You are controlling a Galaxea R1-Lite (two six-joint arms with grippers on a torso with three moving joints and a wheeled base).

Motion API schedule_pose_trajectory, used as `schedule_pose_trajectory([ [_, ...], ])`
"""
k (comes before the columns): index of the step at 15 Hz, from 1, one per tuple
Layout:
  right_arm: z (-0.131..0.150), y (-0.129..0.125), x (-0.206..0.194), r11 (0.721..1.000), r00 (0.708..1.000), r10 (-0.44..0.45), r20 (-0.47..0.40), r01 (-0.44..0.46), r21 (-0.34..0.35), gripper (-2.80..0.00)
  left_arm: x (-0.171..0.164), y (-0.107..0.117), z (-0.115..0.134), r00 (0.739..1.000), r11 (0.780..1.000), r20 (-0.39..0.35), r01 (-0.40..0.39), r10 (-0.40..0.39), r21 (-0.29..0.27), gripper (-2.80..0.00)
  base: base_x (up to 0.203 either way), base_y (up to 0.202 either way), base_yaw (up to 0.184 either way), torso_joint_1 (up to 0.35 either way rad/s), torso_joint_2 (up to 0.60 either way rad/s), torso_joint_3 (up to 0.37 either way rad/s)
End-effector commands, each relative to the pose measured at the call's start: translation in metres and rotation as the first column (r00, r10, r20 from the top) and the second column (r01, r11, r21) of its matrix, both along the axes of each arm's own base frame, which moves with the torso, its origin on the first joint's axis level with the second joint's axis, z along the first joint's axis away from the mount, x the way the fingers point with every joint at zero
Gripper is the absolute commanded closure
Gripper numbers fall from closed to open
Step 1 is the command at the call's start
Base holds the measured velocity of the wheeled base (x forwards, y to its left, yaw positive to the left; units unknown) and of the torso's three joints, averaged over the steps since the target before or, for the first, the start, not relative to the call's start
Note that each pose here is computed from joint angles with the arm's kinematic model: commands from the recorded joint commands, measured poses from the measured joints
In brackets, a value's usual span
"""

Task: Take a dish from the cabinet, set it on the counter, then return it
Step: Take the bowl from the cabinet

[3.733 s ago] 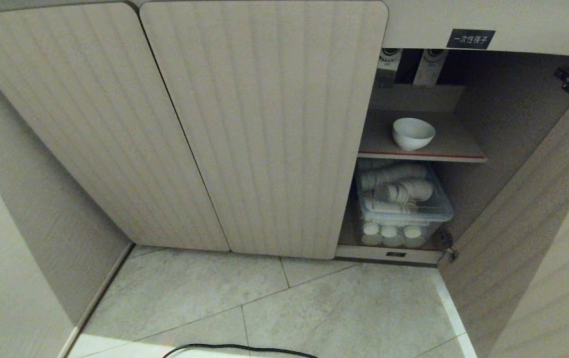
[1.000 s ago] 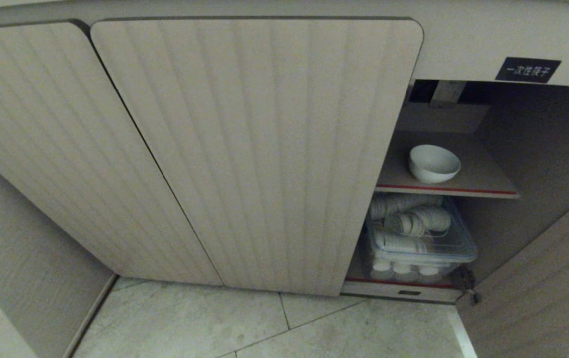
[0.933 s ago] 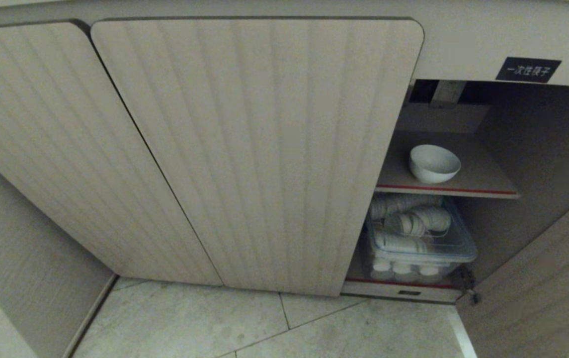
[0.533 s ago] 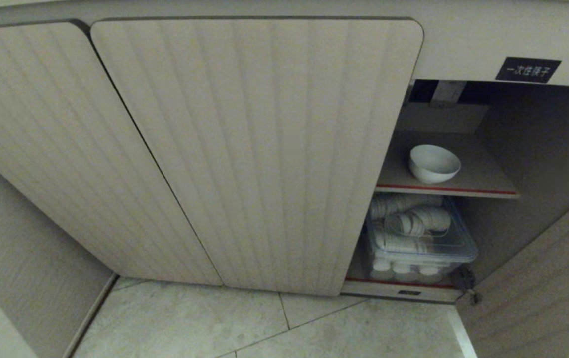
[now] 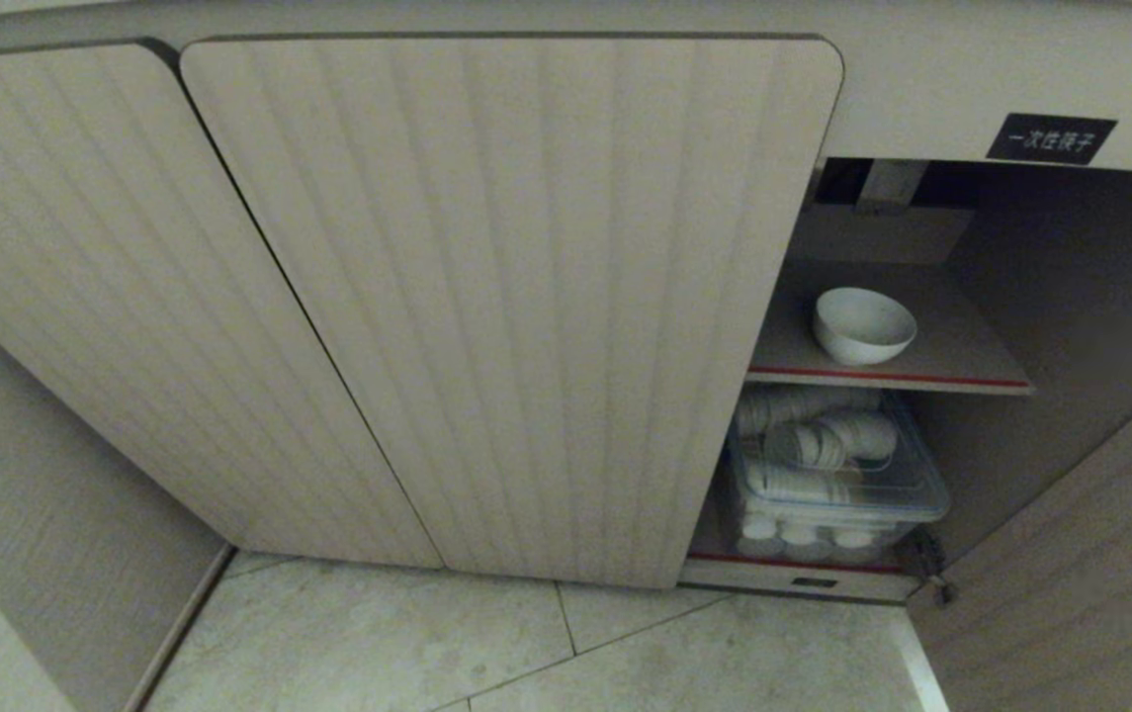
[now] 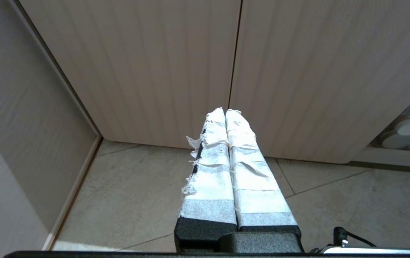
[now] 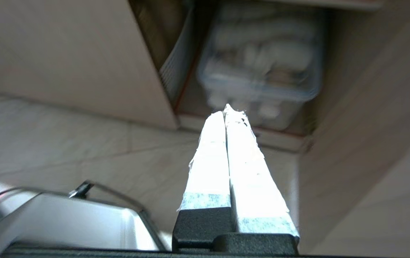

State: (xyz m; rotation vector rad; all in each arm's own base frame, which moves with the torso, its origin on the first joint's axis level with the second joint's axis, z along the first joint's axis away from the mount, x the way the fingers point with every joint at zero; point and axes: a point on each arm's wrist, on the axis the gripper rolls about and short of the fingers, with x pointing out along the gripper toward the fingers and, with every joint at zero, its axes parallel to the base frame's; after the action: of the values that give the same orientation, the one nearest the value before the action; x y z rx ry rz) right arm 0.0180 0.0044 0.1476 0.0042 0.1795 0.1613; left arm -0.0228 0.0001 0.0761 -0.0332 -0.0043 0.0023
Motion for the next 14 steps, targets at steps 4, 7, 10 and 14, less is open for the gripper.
schedule_pose_trajectory([
  [4,0.004,-0.010,0.037,1.000,0.984,0.020,-0.174,-0.020,0.000,0.00,0.000,0.000,0.000,1.000,1.000,0.002,-0.001,0.001,-0.001,0.00,0.000,0.000,0.000,0.000,0.00,0.000],
  [7,0.011,-0.014,0.057,0.999,0.989,0.030,-0.145,-0.034,-0.026,0.00,0.000,0.000,0.000,1.000,1.000,0.001,-0.001,0.001,-0.001,0.00,0.000,0.000,0.000,0.000,0.00,0.000],
  [10,0.011,-0.016,0.066,0.999,0.989,0.035,-0.145,-0.039,-0.024,0.00,0.000,0.000,0.000,1.000,1.000,0.002,-0.001,0.001,-0.001,0.00,0.000,0.000,0.000,0.000,0.00,0.000],
  [14,0.008,-0.020,0.081,0.999,0.983,0.036,-0.178,-0.037,-0.001,0.00,0.000,0.000,0.000,1.000,1.000,0.002,-0.001,0.001,-0.001,0.00,0.000,0.000,0.000,0.000,0.00,0.000],
])
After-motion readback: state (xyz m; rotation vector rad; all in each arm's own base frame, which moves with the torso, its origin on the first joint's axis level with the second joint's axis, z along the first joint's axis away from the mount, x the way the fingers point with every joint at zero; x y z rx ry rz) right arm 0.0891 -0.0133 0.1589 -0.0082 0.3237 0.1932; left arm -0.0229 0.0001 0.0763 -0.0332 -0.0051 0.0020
